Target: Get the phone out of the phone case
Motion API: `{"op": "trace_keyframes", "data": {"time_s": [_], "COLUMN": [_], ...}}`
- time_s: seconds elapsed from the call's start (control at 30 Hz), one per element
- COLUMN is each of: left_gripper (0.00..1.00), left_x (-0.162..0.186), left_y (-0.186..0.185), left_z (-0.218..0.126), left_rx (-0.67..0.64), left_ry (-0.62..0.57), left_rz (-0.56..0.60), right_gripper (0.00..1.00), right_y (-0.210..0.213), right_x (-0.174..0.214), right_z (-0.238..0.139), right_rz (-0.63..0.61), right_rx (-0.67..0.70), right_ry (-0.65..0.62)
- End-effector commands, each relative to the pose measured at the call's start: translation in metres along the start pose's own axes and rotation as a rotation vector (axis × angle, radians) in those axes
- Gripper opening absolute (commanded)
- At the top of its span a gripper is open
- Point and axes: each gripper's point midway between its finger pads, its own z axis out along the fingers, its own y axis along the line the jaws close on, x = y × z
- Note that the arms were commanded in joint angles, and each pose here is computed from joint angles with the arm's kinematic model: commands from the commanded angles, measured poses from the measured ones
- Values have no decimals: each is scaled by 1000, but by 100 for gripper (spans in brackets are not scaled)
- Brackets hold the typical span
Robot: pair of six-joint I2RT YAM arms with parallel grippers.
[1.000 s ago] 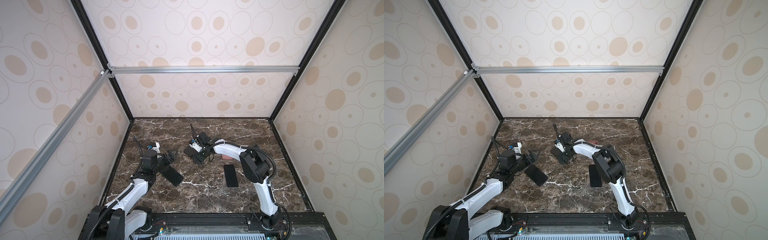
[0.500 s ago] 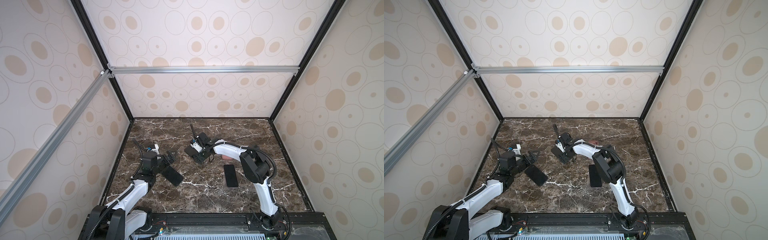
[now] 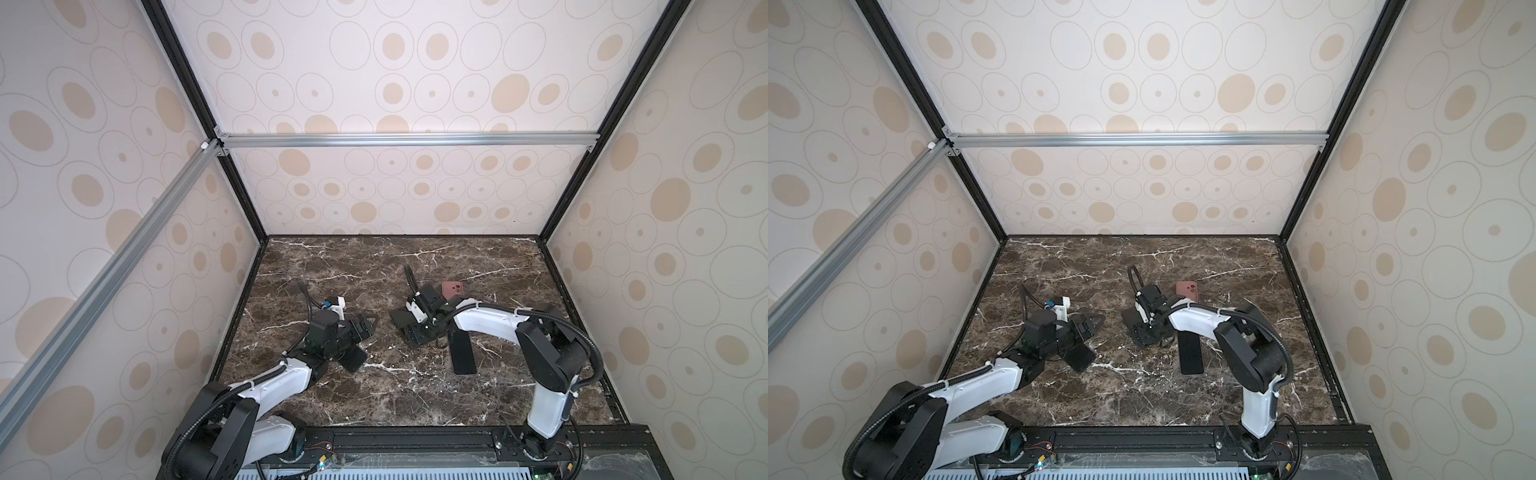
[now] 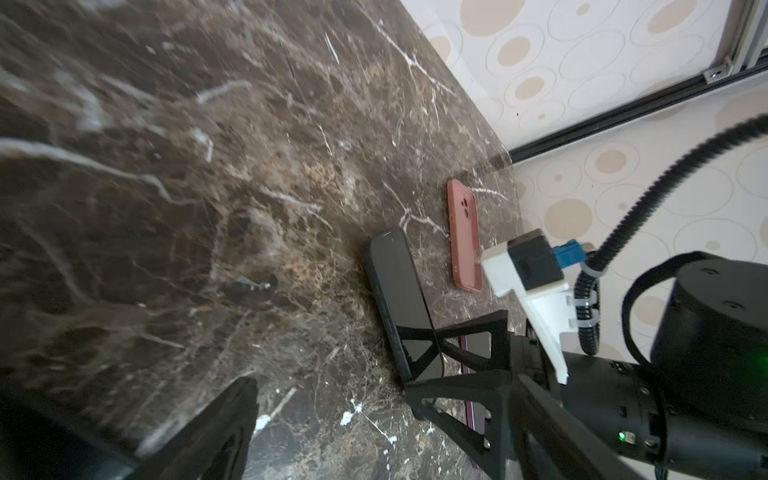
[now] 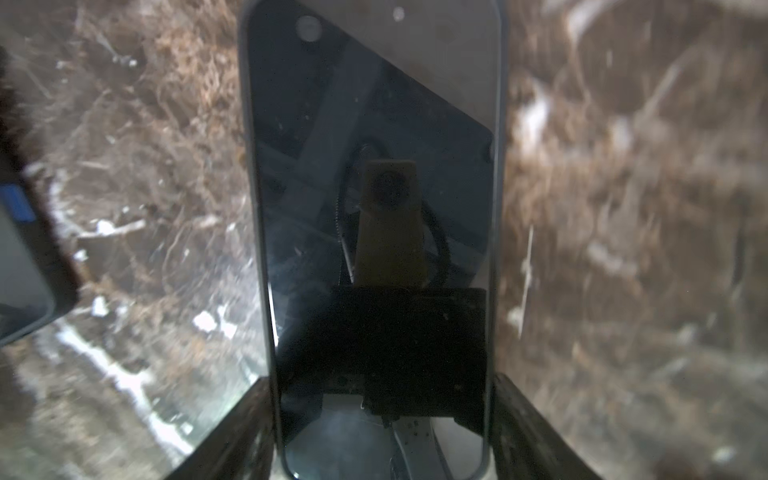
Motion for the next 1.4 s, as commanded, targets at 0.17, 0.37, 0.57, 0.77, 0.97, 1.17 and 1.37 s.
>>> {"op": "trace_keyframes", "data": {"time_s": [0.17, 0.37, 0.57, 0.77, 0.97, 1.17, 1.37], "left_gripper": [88, 73, 71, 57, 47, 37, 25], "left_x": [15, 33, 43, 46, 52, 61, 65], "left_y": [-30, -35, -42, -42, -39, -37, -36], "left_z": [21, 42, 61, 77, 88, 94, 96], "left_rx": [78, 66, 89, 81, 75, 78, 79], "left_ry": [20, 84, 120, 130, 155, 177, 187], "left_rz": [-52, -51, -63, -77, -84, -99, -101], "right_gripper": [59, 59, 59, 59, 59, 59, 60], "right_y": [19, 16, 17, 17, 16, 15, 16], "right_x": [39, 46, 51, 52, 54, 55, 53], "right_z": [7, 11, 14, 14, 15, 17, 18], "right_rz": [308, 368, 377, 373, 371, 373, 376], "right_rx": [-193, -222, -241, -239, -235, -230, -234], "right_ry": [10, -20, -14, -12, -9, -6, -10]}}
